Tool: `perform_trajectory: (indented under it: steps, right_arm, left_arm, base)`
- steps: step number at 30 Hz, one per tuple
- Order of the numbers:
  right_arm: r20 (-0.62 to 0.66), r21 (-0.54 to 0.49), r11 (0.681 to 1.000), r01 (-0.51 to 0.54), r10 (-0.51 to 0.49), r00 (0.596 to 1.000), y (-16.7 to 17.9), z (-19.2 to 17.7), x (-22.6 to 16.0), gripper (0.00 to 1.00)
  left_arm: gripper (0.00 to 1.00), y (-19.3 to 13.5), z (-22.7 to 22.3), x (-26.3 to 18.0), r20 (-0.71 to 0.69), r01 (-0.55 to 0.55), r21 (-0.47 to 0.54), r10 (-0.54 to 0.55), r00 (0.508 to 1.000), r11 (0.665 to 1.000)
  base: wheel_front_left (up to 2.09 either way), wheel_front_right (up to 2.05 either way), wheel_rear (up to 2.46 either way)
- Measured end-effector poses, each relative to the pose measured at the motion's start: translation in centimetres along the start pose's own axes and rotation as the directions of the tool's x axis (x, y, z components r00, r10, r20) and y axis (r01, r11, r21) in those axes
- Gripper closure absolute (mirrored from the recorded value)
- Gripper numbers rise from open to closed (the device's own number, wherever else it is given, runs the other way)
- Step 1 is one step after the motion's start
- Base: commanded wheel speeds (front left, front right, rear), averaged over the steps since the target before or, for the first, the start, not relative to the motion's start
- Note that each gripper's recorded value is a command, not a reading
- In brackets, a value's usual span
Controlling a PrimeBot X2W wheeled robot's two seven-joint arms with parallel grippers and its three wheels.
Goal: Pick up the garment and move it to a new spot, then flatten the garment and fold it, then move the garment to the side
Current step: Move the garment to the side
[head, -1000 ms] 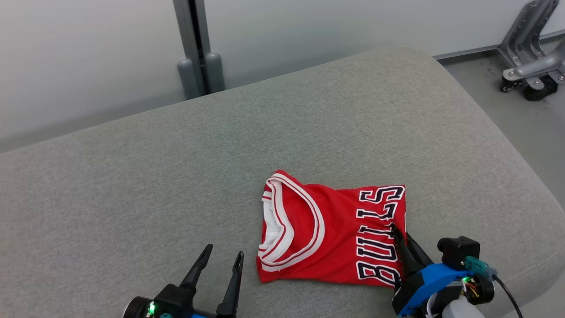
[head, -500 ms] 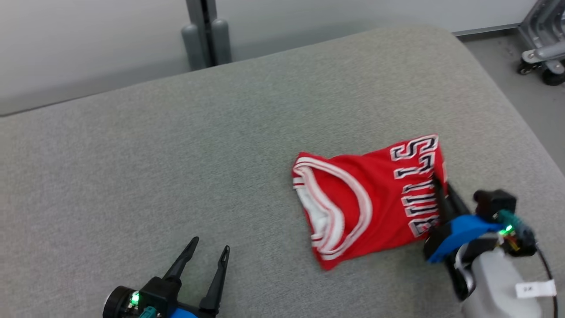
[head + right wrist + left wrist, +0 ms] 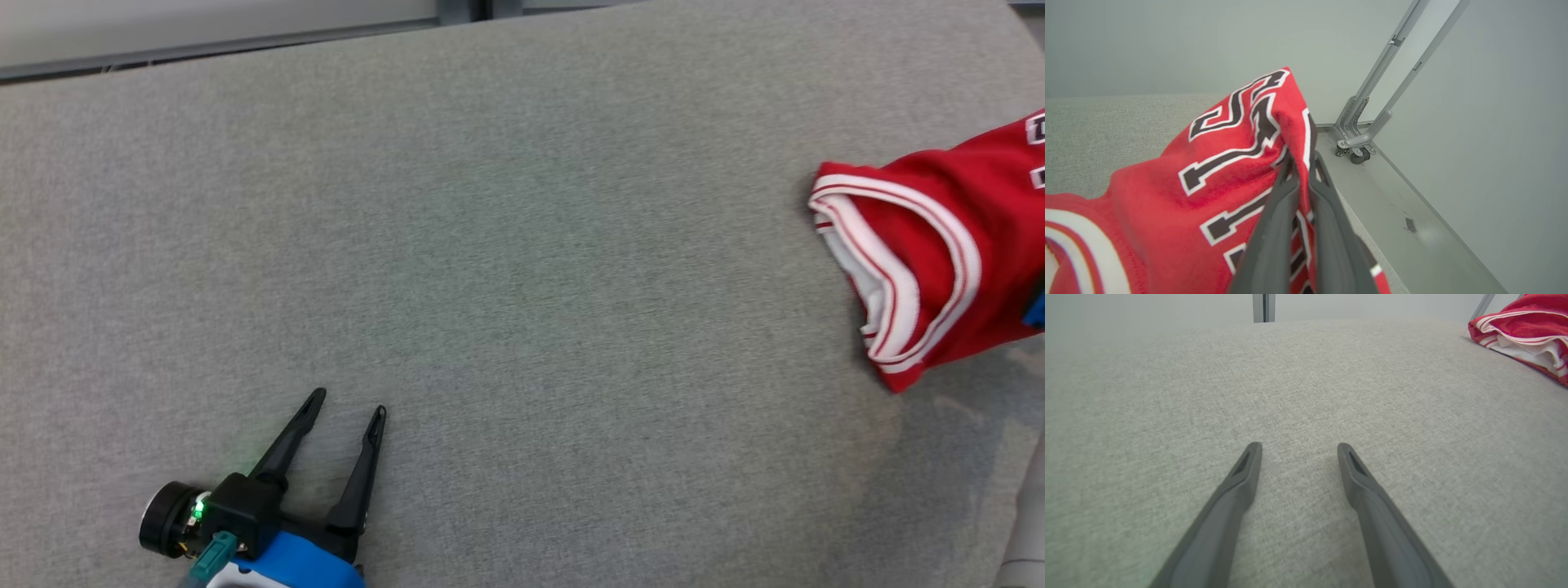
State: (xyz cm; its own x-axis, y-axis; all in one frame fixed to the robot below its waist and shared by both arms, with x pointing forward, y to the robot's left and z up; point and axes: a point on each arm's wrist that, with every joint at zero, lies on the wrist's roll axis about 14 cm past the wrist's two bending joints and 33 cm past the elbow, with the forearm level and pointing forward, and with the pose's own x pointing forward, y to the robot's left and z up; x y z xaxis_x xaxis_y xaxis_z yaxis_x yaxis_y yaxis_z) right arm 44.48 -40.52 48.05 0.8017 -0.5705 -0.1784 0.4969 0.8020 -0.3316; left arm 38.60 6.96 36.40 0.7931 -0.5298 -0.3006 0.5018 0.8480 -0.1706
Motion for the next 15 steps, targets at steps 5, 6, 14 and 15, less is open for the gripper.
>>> perform_trajectory:
  steps: [5, 6, 14, 15]
  right_arm:
    - [-0.002, -0.045, 0.998, 0.047, -0.048, 0.999, -0.3, 0.6, 1.3, 0.11]
    - [0.0, -0.044, 0.997, 0.058, -0.058, 0.998, -0.5, 0.7, 1.3, 0.0]
    - [0.138, 0.007, 1.0, 0.018, -0.019, 0.99, 0.6, 4.0, 1.3, 0.0]
    - [0.16, 0.022, 1.0, -0.008, 0.005, 0.987, 1.4, 4.4, 1.1, 0.0]
  left_arm:
    - [0.0, 0.9, -0.2, -0.1, -0.001, -0.027, -0.017, 0.027, 1.0, 1.0]
    - [0.0, 0.9, -0.2, 0.0, 0.002, -0.03, -0.02, 0.03, 1.0, 0.999]
    - [0.0, 1.0, 0.9, -0.2, 0.028, -0.044, -0.017, 0.044, 0.999, 0.999]
    - [0.0, 1.1, 1.1, -0.3, 0.034, -0.05, -0.015, 0.05, 0.998, 0.999]
  base:
    - [0.0, 0.0, 0.0]
    - [0.0, 0.0, 0.0]
    - [0.0, 0.0, 0.0]
    - [0.0, 0.0, 0.0]
